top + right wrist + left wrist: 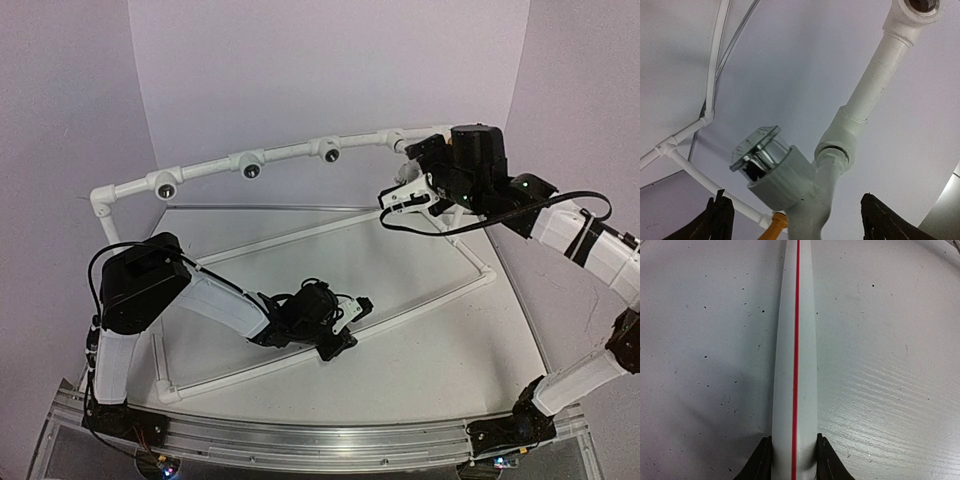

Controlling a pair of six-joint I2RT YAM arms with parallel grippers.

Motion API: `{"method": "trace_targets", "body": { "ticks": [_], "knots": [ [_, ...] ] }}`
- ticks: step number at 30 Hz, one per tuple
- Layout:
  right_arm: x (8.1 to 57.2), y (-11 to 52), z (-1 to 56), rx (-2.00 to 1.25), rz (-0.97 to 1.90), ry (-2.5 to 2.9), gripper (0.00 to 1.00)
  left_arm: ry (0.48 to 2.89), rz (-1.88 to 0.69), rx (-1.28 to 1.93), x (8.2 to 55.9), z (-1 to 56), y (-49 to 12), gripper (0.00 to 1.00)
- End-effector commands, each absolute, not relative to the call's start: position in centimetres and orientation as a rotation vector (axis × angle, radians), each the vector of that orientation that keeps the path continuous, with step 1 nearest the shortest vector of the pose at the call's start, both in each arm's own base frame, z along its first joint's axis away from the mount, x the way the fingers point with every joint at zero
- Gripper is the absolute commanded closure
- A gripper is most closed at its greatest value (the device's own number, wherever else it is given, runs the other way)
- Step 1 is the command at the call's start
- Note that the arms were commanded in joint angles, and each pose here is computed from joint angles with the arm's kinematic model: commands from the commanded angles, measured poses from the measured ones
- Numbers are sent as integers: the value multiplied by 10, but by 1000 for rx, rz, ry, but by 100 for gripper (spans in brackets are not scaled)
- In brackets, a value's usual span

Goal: Install the water faucets
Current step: Screw the water faucet onto the adaptor, then reset both arms

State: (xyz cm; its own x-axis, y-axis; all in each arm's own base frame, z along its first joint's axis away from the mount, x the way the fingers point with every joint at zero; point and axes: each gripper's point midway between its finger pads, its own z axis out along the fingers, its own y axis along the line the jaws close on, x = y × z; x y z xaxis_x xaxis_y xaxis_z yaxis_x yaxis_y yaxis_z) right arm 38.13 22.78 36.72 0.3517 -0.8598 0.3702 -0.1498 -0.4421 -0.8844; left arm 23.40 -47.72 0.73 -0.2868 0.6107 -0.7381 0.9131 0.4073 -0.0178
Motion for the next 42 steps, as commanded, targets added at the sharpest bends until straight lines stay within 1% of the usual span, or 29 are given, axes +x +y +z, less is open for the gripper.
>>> {"method": "trace_targets", "body": {
  "ticks": [1, 3, 4, 7, 8, 9, 11, 12, 13, 14, 19, 20, 22, 25, 28, 30, 32, 33, 34, 36, 37, 38, 40, 42],
  "knots": [
    [396, 225, 394, -1914, -1371, 739, 17, 2459, -318, 1485, 188, -116, -377, 100],
    [403, 226, 391, -1915, -1382, 765, 21, 2460, -318, 1485, 188, -116, -377, 100],
    [407, 227, 389, -1913, -1385, 779, 25, 2460, -319, 1485, 188, -116, -378, 100],
    [413, 231, 382, -1915, -1379, 796, 33, 2462, -323, 1485, 188, -116, -377, 100],
    [414, 233, 380, -1914, -1374, 798, 38, 2462, -325, 1487, 188, -116, -377, 100],
    [416, 234, 378, -1901, -1367, 811, 44, 2462, -325, 1485, 188, -116, -377, 100],
    [420, 235, 370, -1869, -1355, 857, 59, 2462, -326, 1484, 189, -116, -377, 100],
    [423, 235, 368, -1841, -1348, 883, 69, 2464, -326, 1484, 188, -116, -377, 100],
    [426, 238, 371, -1768, -1324, 916, 78, 2464, -326, 1484, 188, -116, -377, 100],
    [428, 242, 372, -1707, -1293, 938, 81, 2463, -327, 1483, 188, -116, -377, 100],
    [430, 254, 375, -1318, -1023, 1113, 100, 2464, -326, 1484, 188, -116, -377, 100],
    [428, 258, 386, -1174, -921, 1157, 100, 2464, -326, 1484, 189, -116, -378, 100],
    [424, 255, 419, -801, -667, 1258, 100, 2463, -326, 1483, 189, -116, -378, 100],
    [424, 223, 454, -142, -173, 1426, 100, 2466, -325, 1485, 189, -117, -378, 100],
    [413, 231, 459, 144, 388, 1453, 100, 2469, -323, 1486, 189, -118, -378, 100],
    [402, 234, 461, 354, 797, 1412, 100, 2472, -322, 1486, 189, -118, -378, 100],
    [388, 237, 474, 490, 1161, 1302, 99, 2475, -324, 1487, 189, -118, -378, 100],
    [378, 238, 482, 491, 1294, 1232, 94, 2476, -325, 1488, 189, -118, -378, 100],
    [365, 240, 492, 440, 1380, 1160, 82, 2477, -326, 1489, 189, -119, -378, 100],
    [349, 232, 504, 396, 1403, 1107, 56, 2477, -330, 1494, 188, -119, -378, 100],
    [344, 228, 504, 377, 1362, 1127, 45, 2476, -334, 1497, 188, -119, -378, 100],
    [341, 224, 499, 351, 1290, 1168, 36, 2474, -337, 1500, 187, -119, -378, 100],
    [341, 216, 481, 287, 1081, 1287, 30, 2475, -342, 1502, 187, -119, -379, 100],
    [344, 207, 454, 165, 781, 1454, 21, 2473, -344, 1506, 187, -119, -379, 100]
  ]
}}
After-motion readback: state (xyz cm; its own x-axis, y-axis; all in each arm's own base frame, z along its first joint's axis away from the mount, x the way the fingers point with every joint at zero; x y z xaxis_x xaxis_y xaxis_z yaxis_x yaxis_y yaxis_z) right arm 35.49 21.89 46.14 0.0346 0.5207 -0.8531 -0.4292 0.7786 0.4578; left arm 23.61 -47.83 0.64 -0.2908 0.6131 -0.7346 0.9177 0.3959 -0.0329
